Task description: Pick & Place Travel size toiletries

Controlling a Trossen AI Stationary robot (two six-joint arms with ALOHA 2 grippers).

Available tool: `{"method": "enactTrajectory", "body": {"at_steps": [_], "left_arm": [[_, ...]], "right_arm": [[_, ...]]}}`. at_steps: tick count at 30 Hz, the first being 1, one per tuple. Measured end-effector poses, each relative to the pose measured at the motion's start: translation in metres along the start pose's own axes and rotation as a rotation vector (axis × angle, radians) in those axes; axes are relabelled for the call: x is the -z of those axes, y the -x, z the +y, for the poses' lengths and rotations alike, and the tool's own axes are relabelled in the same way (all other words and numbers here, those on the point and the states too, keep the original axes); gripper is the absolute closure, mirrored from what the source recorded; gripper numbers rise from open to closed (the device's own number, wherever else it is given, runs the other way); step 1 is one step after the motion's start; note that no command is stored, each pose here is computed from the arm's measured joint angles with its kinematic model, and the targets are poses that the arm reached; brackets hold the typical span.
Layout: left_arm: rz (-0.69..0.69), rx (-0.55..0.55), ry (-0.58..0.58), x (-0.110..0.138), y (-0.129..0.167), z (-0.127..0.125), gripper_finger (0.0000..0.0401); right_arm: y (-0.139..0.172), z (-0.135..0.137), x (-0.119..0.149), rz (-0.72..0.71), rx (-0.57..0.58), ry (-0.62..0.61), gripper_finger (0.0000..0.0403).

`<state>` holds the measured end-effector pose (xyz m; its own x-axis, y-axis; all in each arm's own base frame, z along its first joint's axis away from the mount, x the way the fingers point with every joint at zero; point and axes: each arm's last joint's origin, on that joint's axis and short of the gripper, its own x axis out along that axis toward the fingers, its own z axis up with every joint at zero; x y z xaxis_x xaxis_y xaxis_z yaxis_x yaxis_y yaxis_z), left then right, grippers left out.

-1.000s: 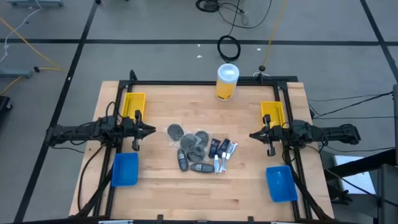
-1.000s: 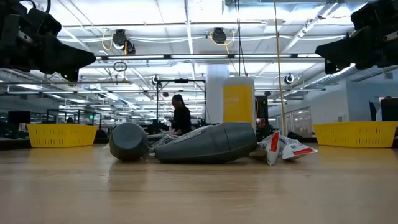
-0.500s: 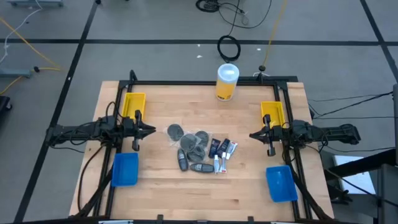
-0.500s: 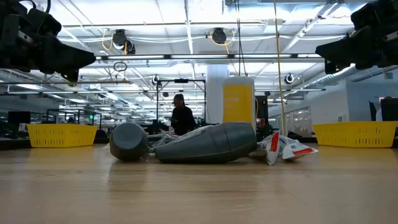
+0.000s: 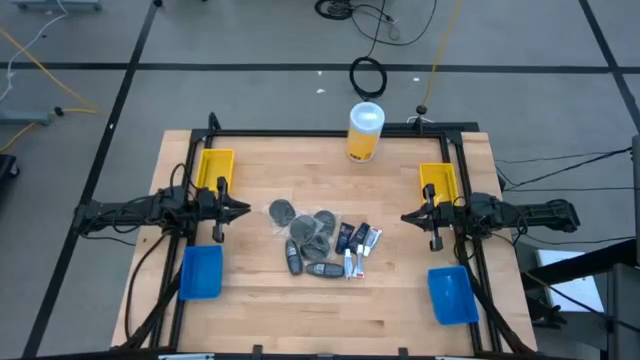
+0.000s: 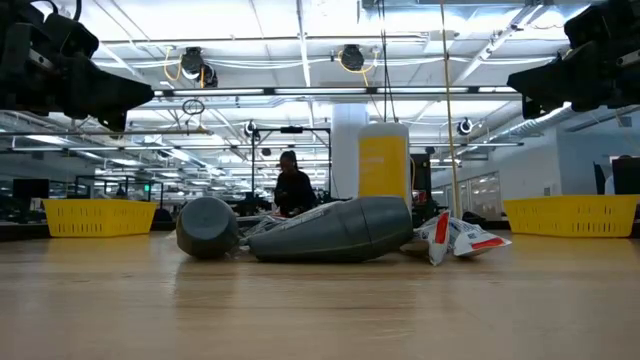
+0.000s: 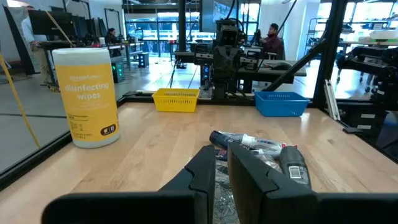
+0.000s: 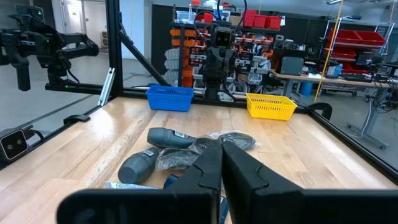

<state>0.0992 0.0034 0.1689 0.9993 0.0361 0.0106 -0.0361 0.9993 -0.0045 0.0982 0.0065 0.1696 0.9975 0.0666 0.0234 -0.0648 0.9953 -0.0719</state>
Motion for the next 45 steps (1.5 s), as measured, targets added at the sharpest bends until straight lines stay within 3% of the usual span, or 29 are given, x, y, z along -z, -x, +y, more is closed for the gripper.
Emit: {"method": "enactTrajectory", "body": {"at_steps": [19, 24, 29, 36, 41, 45], "left_arm": [[0.0, 0.0, 0.0, 0.0, 0.0, 0.0, 0.0354], [-0.011, -0.004, 0.0, -0.001, 0.0, 0.0, 0.0354], [-0.131, 0.005, 0.073, -0.013, 0.001, 0.0, 0.0354], [-0.427, 0.038, 0.146, -0.041, 0.009, 0.0, 0.0354], [-0.434, 0.182, 0.088, -0.042, 0.006, -0.006, 0.0354], [-0.375, 0.202, 0.036, -0.038, -0.006, -0.011, 0.0354]], "right_arm": [[0.0, 0.0, -0.005, -0.054, 0.004, 0.004, 0.0399], [-0.001, 0.0, 0.0, 0.008, -0.004, -0.132, 0.0399], [-0.003, 0.003, 0.005, 0.06, -0.022, -0.207, 0.0399], [-0.009, 0.006, 0.002, 0.047, -0.025, -0.252, 0.0399], [-0.014, 0.008, 0.001, 0.039, 0.034, -0.257, 0.0399], [-0.019, 0.007, -0.001, 0.012, 0.105, -0.235, 0.0399]]}}
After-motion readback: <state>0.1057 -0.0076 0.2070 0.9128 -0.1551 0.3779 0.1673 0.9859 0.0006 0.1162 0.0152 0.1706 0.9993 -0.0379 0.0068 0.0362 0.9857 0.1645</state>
